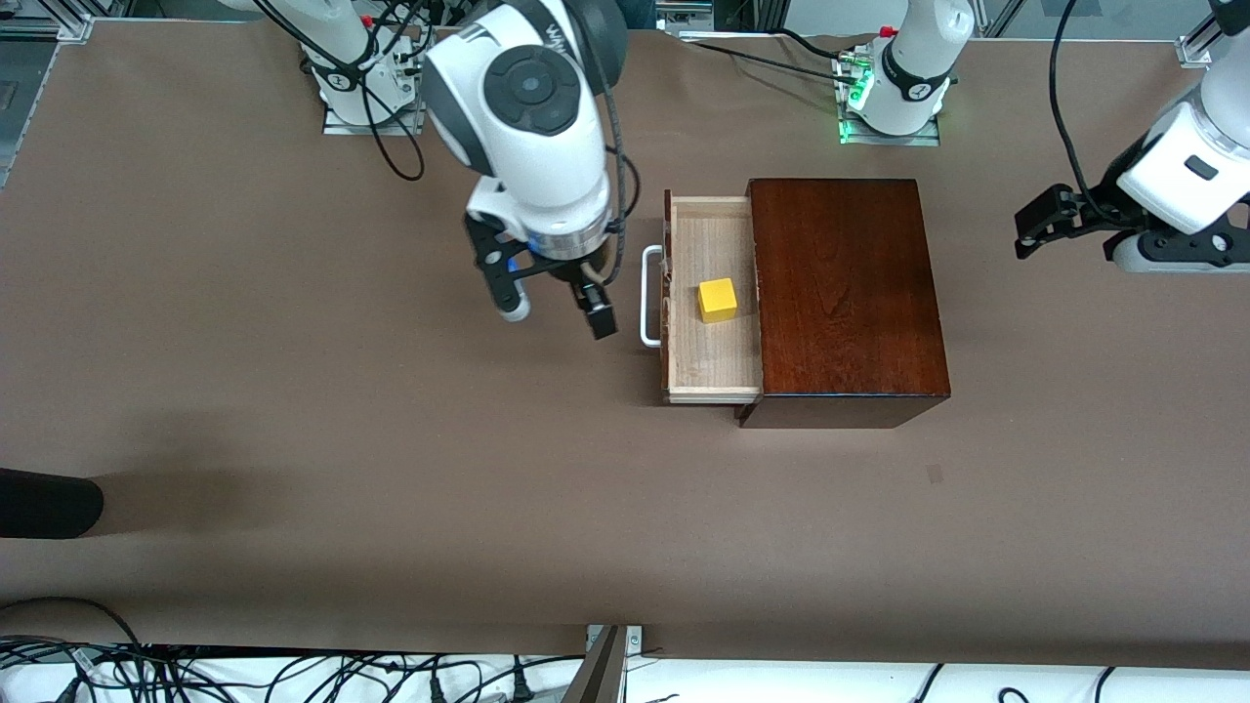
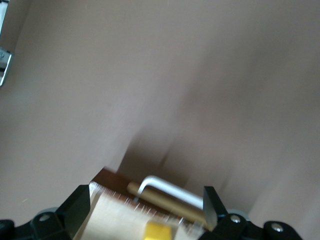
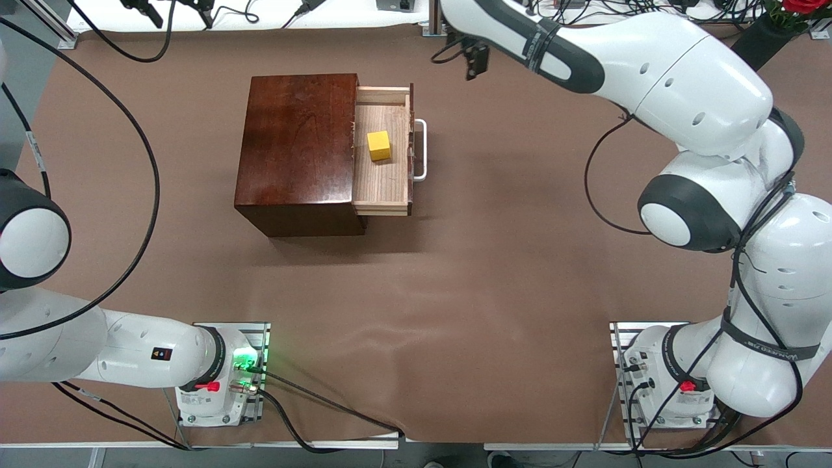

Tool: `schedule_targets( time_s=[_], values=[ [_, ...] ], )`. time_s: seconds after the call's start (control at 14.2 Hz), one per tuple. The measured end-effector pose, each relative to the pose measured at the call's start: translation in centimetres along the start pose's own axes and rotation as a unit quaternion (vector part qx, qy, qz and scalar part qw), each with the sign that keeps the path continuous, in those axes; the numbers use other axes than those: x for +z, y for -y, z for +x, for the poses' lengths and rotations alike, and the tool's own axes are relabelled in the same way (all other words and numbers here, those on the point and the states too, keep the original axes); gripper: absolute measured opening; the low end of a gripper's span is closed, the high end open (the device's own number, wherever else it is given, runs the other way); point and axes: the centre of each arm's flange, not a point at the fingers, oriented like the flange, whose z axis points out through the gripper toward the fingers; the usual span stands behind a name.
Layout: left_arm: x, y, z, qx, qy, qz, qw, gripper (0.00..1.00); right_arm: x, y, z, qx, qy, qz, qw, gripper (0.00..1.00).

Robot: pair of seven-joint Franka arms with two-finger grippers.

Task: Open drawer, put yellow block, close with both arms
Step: 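Raise the right gripper away while the left gripper reaches the drawer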

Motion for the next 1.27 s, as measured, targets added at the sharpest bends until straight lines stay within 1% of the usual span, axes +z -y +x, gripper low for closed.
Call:
schedule_targets(
  time_s=[0.21,0.35,0.56,0.77,0.91,1.05,1.2,1.27],
  values=[
    [-0.6,-4.6,-0.2,-0.026,0.008,-0.001,1.000,1.00,0.3,-0.5,4.4,-0.053,-0.021,-0.021,0.998,1.00],
    [-0.1,-8.8,-0.4,-0.054,0.015,-0.002,0.998,1.00,-0.6,-1.5,9.0,-0.087,-0.030,-0.029,0.995,1.00],
    [2.0,-15.4,-1.3,-0.104,0.034,0.000,0.994,1.00,-3.6,-4.4,16.8,-0.134,-0.031,-0.025,0.990,1.00],
    [4.6,-22.0,-2.7,-0.144,0.055,0.010,0.988,1.00,-5.6,-8.3,24.0,-0.188,-0.021,-0.018,0.982,1.00],
    [6.1,-25.7,-3.4,-0.177,0.063,0.017,0.982,1.00,-6.1,-10.7,28.2,-0.235,-0.013,-0.020,0.972,1.00],
    [7.5,-29.9,-3.7,-0.222,0.070,0.018,0.972,1.00,-6.2,-12.7,32.1,-0.285,-0.008,-0.023,0.958,1.00],
    [10.2,-34.4,-4.2,-0.265,0.078,0.023,0.961,1.00,-6.0,-14.0,35.0,-0.328,-0.005,-0.029,0.944,1.00],
    [11.9,-36.7,-4.5,-0.287,0.079,0.021,0.954,1.00,-5.9,-14.6,35.9,-0.353,0.001,-0.037,0.935,1.00]
  ],
)
